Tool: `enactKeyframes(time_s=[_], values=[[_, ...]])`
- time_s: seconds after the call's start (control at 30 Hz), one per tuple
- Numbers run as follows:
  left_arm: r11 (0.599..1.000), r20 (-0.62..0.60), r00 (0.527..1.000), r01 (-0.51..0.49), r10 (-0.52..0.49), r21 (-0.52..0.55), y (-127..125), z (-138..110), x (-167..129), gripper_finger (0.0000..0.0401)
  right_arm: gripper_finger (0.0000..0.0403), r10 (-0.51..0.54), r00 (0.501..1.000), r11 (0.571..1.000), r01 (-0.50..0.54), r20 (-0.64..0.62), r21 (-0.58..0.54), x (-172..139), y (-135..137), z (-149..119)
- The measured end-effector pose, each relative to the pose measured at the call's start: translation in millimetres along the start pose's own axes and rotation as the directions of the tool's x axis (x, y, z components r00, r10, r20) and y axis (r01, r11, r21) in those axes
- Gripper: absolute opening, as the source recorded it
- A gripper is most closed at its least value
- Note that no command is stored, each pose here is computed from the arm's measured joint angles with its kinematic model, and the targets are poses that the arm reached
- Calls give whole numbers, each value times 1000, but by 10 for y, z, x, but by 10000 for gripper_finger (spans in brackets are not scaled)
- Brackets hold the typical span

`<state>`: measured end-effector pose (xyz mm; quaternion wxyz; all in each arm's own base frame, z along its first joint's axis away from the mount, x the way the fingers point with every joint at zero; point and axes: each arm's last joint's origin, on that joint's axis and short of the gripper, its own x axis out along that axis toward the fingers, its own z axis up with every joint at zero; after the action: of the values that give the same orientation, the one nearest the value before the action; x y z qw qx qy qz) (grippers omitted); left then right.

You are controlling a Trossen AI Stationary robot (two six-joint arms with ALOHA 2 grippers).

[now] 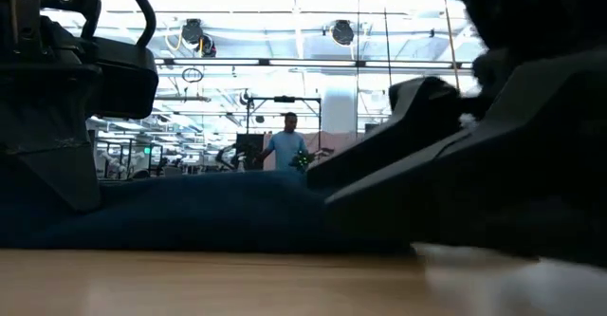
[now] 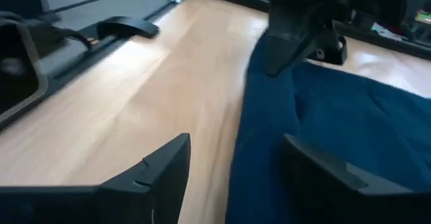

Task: Roll towel
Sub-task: Roll the dark blue towel

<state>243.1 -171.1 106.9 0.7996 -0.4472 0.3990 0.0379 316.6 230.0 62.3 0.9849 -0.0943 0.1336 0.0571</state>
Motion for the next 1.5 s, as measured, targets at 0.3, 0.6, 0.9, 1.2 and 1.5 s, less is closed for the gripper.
enactKeyframes(time_s=[0.3,0.6,0.9,1.2,1.5], values=[[1000,0,1000,2,-2,-3,-2,0,0,47,222,-68,997,995,71,-38,68,56,-34,-85],[1000,1,1000,6,-6,-3,-6,1,0,48,222,-93,989,981,112,-118,157,79,-93,-168],[998,2,1000,19,-19,57,-35,14,-36,62,167,-97,986,974,122,-137,189,88,-117,-191],[965,8,990,138,-144,223,-296,141,-454,184,102,-104,985,964,134,-138,230,89,-126,-199],[815,188,951,99,-247,571,-526,46,-930,225,78,-94,986,953,129,-137,273,100,-142,-201]])
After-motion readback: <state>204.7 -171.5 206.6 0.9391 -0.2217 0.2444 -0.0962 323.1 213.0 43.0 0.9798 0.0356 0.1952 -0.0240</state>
